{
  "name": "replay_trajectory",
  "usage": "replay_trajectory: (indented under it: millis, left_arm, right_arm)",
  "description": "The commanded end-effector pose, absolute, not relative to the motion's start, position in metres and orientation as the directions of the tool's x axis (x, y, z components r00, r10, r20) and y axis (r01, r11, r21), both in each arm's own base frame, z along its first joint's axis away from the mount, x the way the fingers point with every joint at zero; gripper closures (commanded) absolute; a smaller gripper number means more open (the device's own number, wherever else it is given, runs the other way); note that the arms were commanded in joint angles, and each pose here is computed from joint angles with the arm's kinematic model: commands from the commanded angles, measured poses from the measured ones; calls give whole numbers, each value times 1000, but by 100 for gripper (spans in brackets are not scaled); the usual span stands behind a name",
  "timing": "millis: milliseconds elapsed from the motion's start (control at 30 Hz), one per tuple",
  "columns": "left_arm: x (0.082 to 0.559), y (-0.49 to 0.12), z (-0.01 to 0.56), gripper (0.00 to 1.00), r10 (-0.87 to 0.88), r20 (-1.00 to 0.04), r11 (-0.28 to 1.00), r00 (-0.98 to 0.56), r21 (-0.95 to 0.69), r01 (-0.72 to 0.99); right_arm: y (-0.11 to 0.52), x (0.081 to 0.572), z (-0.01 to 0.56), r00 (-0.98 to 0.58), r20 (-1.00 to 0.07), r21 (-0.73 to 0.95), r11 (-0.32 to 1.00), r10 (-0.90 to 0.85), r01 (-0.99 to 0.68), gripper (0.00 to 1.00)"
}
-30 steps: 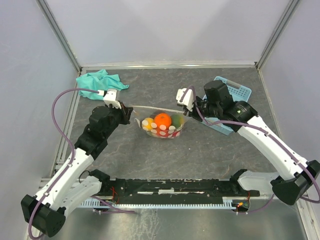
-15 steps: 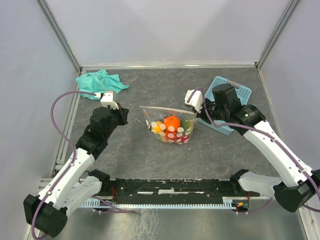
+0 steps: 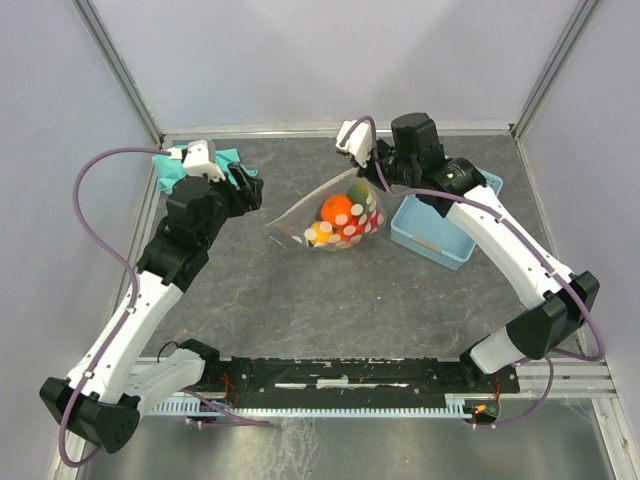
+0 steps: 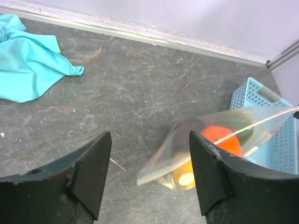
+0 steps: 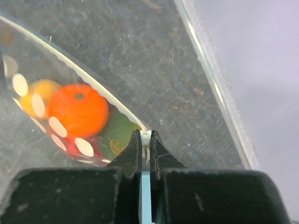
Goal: Place the food in the zip-top bag and seal the zipper
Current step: Place the zipper food storage bag at the center of the board.
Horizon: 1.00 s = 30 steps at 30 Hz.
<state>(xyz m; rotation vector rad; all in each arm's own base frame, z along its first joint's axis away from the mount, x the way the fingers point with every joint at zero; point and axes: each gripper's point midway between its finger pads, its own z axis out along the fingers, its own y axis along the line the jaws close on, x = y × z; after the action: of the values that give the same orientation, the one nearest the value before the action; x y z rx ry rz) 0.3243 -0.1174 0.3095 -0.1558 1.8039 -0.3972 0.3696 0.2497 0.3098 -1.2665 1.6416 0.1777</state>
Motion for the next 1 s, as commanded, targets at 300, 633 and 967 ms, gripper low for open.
replay_trajectory:
  millis: [300,633,967]
  left_arm:
    - [297,-87,308,12,-421,-855,906,-303,-415,-88]
    - [255,-59,280,0,-412,-865,911,-285,-392,-129]
    - [226,-42,271,0,-427,-872,904,-239,-404,-141]
  right_arm:
    - [274,336,310,139,-854,-406,474,-502,-782,99]
    - [280,224,173,-103,-788,-167,373,-607,-913,89]
    - [226,220,201,-263,-836,-125,633,-482,-764,7]
